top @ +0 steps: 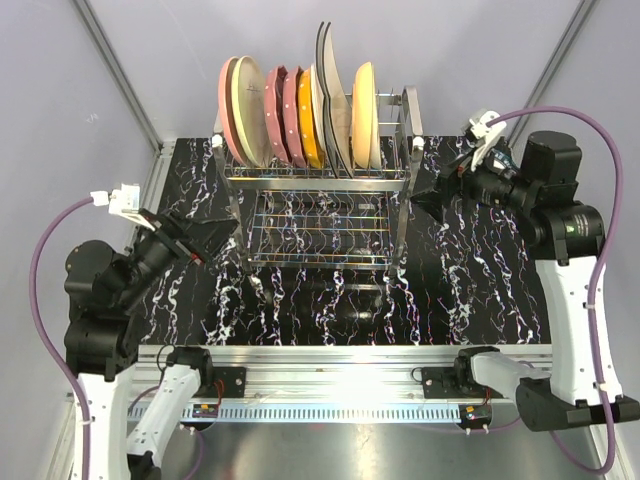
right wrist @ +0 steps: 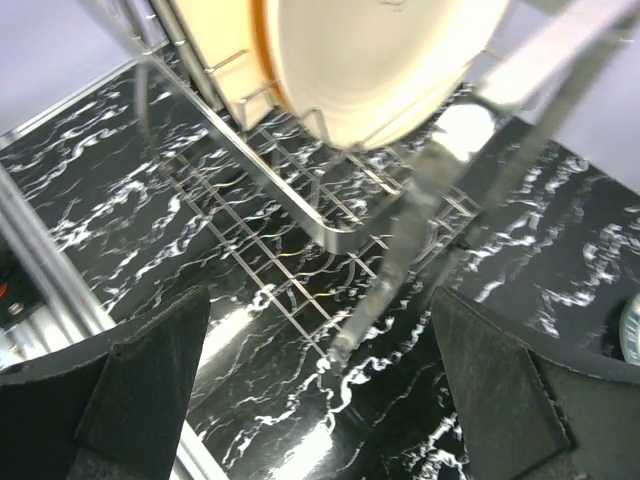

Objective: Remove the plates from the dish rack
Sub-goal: Grab a plate with the right arm

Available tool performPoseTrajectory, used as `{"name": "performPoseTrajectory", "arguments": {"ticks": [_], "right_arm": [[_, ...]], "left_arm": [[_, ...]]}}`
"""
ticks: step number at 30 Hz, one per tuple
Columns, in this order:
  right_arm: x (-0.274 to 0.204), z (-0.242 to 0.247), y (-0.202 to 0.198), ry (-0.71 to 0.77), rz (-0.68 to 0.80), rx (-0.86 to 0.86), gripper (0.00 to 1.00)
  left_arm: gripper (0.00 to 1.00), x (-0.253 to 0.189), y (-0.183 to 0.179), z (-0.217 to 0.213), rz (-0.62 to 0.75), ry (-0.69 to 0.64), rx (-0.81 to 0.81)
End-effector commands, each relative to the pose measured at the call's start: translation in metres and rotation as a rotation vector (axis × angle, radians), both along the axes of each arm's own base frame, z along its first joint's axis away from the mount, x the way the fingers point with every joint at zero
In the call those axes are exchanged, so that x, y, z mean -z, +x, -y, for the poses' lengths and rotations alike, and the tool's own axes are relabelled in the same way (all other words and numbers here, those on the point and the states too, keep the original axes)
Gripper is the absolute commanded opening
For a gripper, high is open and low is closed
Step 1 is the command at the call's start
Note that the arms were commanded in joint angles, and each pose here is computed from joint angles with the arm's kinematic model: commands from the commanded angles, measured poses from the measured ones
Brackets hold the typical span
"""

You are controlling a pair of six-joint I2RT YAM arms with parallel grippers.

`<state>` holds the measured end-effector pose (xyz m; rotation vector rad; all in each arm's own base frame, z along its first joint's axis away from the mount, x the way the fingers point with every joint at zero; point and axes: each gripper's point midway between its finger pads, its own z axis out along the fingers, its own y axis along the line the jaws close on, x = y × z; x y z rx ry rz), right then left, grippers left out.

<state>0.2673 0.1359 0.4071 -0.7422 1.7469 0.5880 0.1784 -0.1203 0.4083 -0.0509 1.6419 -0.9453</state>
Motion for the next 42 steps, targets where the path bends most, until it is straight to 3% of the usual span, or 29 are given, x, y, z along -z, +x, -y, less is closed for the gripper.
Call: {"name": "performPoseTrajectory", "arguments": {"ticks": [1,8,13,15,19,24,26,31,42], "right_arm": [[-0.010,0.018,0.007,0.007,0.056,0.100,1.00],[0.001,0.037,0.014,0.015,0.039,0.164,1.00],[0.016,0.047,0.015,-0.032,0.033,0.211,1.00],[0.026,0.049,0.017,-0.044,0.023,0.225,1.00],[0.033,0.055,0.016,-0.048,0.024,0.263,1.00],[0.043,0.061,0.019,-0.044,0.014,0.311,0.99],[0.042,0.071,0.020,-0.044,0.022,0.352,1.00],[0.043,0.073,0.018,-0.026,0.030,0.375,0.99],[0.032,0.061,0.007,0.005,0.050,0.306,1.00]], "left_arm": [[0.89,-0.037,-0.010,0.013,0.080,-0.041,0.083],[0.89,-0.050,-0.006,0.054,0.061,-0.016,0.185],[0.89,-0.081,-0.035,0.103,0.103,0.047,0.264],[0.90,-0.069,-0.035,0.137,0.081,0.160,0.275],[0.90,-0.088,-0.047,0.177,0.106,0.229,0.244],[0.84,-0.085,-0.021,0.228,0.148,0.369,0.102],[0.83,-0.109,-0.012,0.230,0.175,0.350,0.046],[0.77,-0.113,0.012,0.265,0.191,0.366,-0.028],[0.64,-0.109,0.056,0.282,0.148,0.295,-0.035]]}}
